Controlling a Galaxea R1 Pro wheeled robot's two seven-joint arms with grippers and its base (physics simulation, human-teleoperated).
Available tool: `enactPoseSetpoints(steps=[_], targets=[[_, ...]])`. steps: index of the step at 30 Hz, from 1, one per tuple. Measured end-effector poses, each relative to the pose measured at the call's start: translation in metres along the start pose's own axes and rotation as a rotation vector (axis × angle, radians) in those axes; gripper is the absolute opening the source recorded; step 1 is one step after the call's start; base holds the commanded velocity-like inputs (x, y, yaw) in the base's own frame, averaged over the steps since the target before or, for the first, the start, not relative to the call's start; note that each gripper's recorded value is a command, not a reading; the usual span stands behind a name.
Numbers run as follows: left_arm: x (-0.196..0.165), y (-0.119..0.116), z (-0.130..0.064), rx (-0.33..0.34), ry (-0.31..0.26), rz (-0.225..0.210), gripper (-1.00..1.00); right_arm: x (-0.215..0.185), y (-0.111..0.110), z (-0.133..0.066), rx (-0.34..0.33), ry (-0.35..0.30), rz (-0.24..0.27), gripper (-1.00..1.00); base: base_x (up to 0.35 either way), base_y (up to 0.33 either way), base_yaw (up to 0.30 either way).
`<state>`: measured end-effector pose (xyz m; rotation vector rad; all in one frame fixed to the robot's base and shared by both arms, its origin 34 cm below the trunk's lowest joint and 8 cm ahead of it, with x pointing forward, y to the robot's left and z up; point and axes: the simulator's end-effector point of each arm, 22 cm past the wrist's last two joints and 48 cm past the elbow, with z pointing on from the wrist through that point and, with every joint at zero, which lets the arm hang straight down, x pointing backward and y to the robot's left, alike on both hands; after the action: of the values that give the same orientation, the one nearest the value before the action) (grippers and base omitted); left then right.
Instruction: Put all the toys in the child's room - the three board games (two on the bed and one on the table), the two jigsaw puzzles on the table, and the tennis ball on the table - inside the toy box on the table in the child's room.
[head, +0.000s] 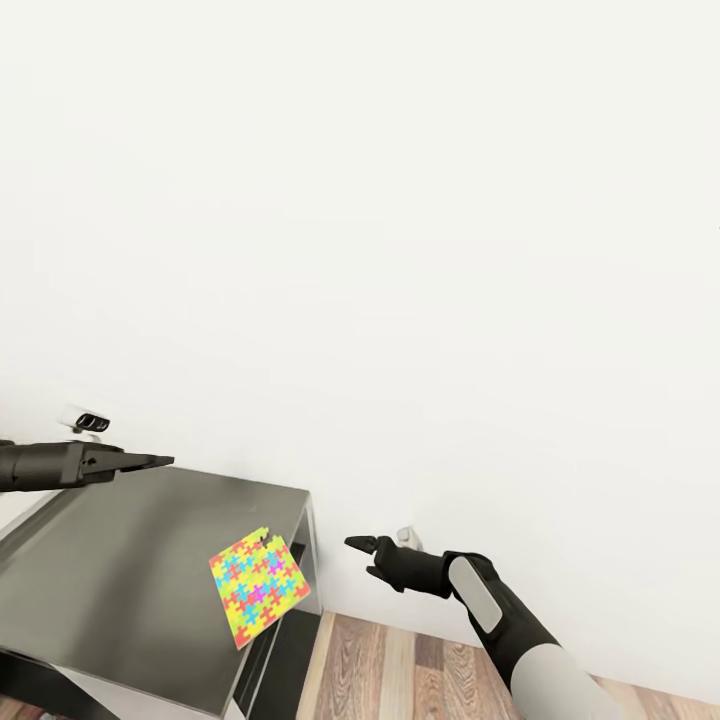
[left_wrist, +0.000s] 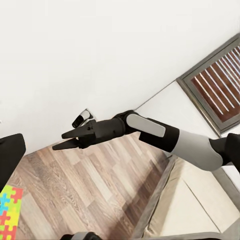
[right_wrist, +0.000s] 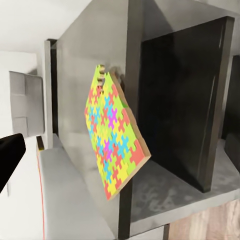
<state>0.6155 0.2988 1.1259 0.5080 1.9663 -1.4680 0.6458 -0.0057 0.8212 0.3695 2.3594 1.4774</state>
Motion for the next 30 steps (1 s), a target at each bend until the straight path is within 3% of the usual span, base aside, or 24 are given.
enactPoseSetpoints(steps=[30], targets=[[0.028,0.025,0.008,0.033,0.001,-0.001,1.00,0.005,-0.036,0.019,-0.003,0.007,-0.003,1.00,0.000,0.000,0.000]])
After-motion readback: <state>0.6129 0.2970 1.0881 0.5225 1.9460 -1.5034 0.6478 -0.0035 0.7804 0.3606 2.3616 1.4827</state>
